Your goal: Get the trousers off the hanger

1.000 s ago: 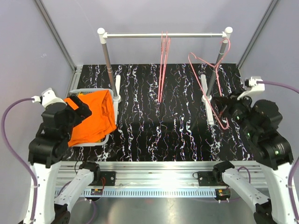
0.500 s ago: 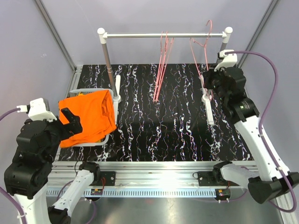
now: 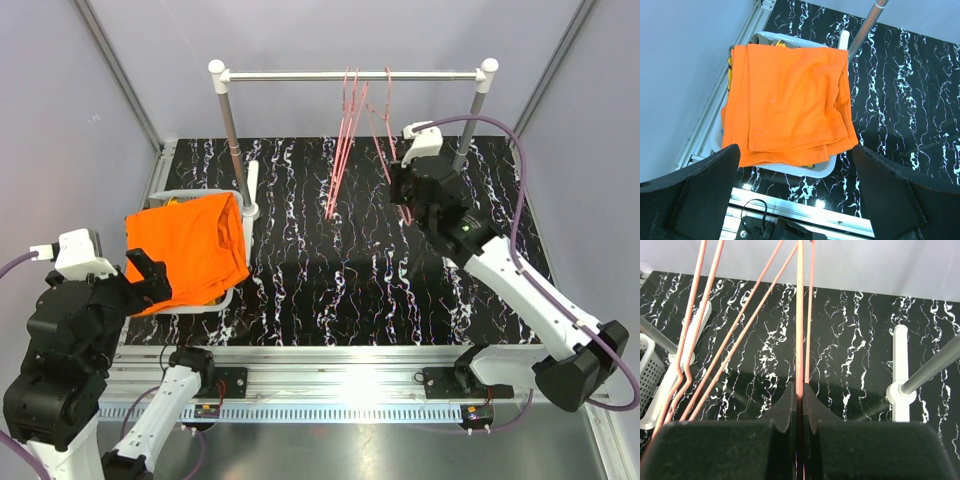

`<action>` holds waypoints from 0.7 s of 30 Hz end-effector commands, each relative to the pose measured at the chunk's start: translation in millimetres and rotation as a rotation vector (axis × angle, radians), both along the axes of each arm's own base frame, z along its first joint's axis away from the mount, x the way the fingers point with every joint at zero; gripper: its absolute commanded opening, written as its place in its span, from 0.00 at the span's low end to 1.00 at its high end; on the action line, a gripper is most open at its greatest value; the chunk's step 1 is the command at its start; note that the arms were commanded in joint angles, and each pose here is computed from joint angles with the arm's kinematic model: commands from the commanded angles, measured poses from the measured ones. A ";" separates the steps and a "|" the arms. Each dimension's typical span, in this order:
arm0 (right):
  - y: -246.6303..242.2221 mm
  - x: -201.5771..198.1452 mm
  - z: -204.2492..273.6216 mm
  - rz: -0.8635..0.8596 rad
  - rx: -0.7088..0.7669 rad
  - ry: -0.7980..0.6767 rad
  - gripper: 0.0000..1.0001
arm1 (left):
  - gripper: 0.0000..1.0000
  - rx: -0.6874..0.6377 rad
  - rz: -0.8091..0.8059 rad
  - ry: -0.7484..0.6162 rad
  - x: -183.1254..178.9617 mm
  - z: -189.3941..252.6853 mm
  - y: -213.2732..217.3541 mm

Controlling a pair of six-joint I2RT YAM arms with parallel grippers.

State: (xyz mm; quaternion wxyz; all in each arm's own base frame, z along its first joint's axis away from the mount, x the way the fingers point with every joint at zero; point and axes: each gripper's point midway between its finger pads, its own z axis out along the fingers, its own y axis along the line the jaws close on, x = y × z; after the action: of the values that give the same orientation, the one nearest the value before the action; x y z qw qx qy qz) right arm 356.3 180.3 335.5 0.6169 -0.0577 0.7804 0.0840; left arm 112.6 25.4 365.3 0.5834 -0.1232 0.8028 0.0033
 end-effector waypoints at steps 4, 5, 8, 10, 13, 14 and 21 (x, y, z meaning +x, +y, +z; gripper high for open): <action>30.2 9.9 6.1 -0.020 0.015 -0.026 0.00 | 0.99 -0.010 -0.035 -0.055 6.4 5.4 -6.7; 30.2 9.8 4.8 -0.024 0.013 -0.020 0.01 | 0.99 -0.009 -0.037 -0.052 7.4 4.5 -7.1; 31.0 4.6 5.8 -0.013 0.043 -0.015 0.23 | 0.99 0.002 -0.048 -0.042 11.0 -0.2 -8.6; 28.0 -4.5 16.6 0.007 0.071 -0.029 0.47 | 0.99 0.010 -0.066 -0.064 14.0 1.2 -10.8; 15.2 -18.8 28.7 -0.001 0.098 -0.035 0.78 | 0.99 0.023 -0.055 -0.091 18.0 -0.3 -8.4; 10.2 -24.6 27.4 -0.002 0.082 -0.017 0.88 | 0.99 0.033 -0.056 -0.087 20.8 -5.7 -8.2; -33.8 -82.9 36.9 0.017 0.081 0.019 0.99 | 0.99 0.052 -0.104 -0.209 13.5 -8.1 -12.1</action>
State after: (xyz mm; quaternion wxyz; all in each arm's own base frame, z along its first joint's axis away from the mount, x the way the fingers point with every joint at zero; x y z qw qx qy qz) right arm 304.3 166.9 360.1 0.6128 -0.0436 0.7816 0.1081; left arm 125.5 19.2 336.2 0.6143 -0.0948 0.7833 -0.0041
